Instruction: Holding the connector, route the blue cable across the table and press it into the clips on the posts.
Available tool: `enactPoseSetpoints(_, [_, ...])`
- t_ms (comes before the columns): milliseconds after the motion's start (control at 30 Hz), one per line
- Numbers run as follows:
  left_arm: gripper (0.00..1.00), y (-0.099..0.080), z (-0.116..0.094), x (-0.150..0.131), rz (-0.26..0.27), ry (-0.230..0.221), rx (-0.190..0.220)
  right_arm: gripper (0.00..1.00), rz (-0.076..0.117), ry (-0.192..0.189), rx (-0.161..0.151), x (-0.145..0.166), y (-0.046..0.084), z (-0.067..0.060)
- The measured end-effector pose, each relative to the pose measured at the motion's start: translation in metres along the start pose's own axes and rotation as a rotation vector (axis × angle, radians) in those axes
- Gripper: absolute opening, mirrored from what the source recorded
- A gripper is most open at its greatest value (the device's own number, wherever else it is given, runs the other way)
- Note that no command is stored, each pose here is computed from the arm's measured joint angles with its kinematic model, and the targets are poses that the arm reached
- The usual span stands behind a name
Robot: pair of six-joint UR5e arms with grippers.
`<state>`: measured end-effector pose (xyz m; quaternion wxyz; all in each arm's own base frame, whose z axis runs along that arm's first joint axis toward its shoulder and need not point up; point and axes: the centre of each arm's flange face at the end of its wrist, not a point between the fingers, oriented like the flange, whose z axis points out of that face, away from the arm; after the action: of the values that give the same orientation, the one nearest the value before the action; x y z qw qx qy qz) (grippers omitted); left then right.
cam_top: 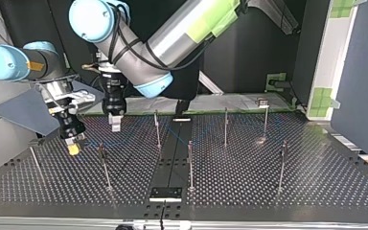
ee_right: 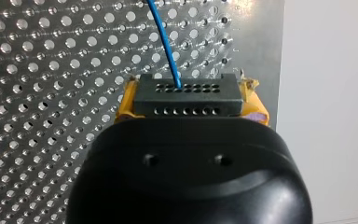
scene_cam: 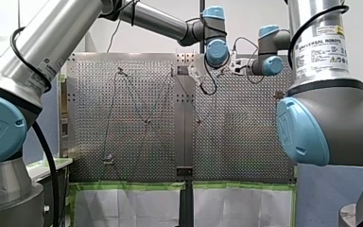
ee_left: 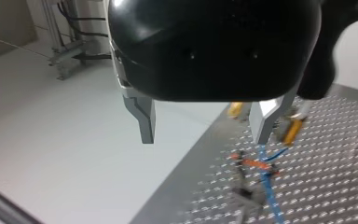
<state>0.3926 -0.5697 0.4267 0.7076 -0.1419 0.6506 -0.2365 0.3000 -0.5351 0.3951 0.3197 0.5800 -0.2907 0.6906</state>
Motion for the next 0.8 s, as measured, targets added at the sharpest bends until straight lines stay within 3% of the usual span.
enactPoseSetpoints(167, [1.0, 0.003, -0.007, -0.016, 0.011, -0.035, -0.007, 0.0, 0.0, 0.0, 0.0, 0.0, 0.0, 0.0])
enactPoseSetpoints(600, [1.0, 0.007, -0.03, -0.059, 0.046, -0.115, 0.021, 0.0, 0.0, 0.0, 0.0, 0.0, 0.0, 0.0])
enactPoseSetpoints(800, [1.0, 0.01, -0.04, -0.076, 0.032, -0.148, 0.033, 0.0, 0.0, 0.0, 0.0, 0.0, 0.0, 0.0])
